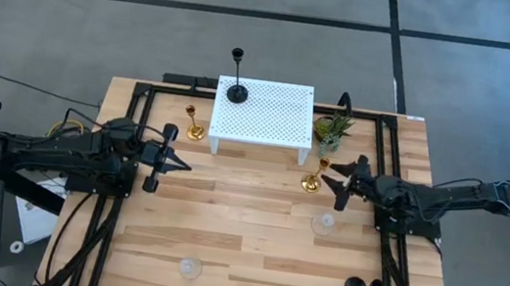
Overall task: Pick & Place candle stick holders
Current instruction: Put the right gold candle holder on the shelf, then put the top transparent candle holder on the shelf
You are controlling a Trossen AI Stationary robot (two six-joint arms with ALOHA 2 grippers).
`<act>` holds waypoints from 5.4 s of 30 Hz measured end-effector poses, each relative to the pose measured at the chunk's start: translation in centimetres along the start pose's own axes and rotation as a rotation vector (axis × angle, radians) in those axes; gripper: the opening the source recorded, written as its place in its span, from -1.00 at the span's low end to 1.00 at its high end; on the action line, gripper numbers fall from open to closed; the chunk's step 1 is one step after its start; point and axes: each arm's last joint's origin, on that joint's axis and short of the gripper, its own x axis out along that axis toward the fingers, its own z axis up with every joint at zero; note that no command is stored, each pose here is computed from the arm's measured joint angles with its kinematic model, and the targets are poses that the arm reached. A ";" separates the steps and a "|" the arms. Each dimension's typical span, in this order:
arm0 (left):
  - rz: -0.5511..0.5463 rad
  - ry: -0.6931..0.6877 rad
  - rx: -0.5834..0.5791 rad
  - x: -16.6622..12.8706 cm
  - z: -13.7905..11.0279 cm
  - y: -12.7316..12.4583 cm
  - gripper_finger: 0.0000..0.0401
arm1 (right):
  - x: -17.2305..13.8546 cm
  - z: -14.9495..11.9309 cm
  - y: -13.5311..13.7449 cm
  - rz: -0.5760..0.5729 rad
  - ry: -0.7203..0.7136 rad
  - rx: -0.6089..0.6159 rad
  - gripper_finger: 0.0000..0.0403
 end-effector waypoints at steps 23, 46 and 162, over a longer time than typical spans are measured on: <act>0.000 0.000 0.000 0.0 0.0 0.0 -0.96 | 2.2 -0.2 0.2 -0.037 -0.010 -0.001 -0.02; 0.000 -0.001 -0.007 0.0 0.0 0.0 -0.96 | 2.8 0.9 1.7 0.011 -0.004 0.022 -0.96; 0.003 -0.010 -0.004 0.0 0.1 0.0 -0.96 | 24.7 23.4 -8.1 0.095 0.101 -0.148 0.09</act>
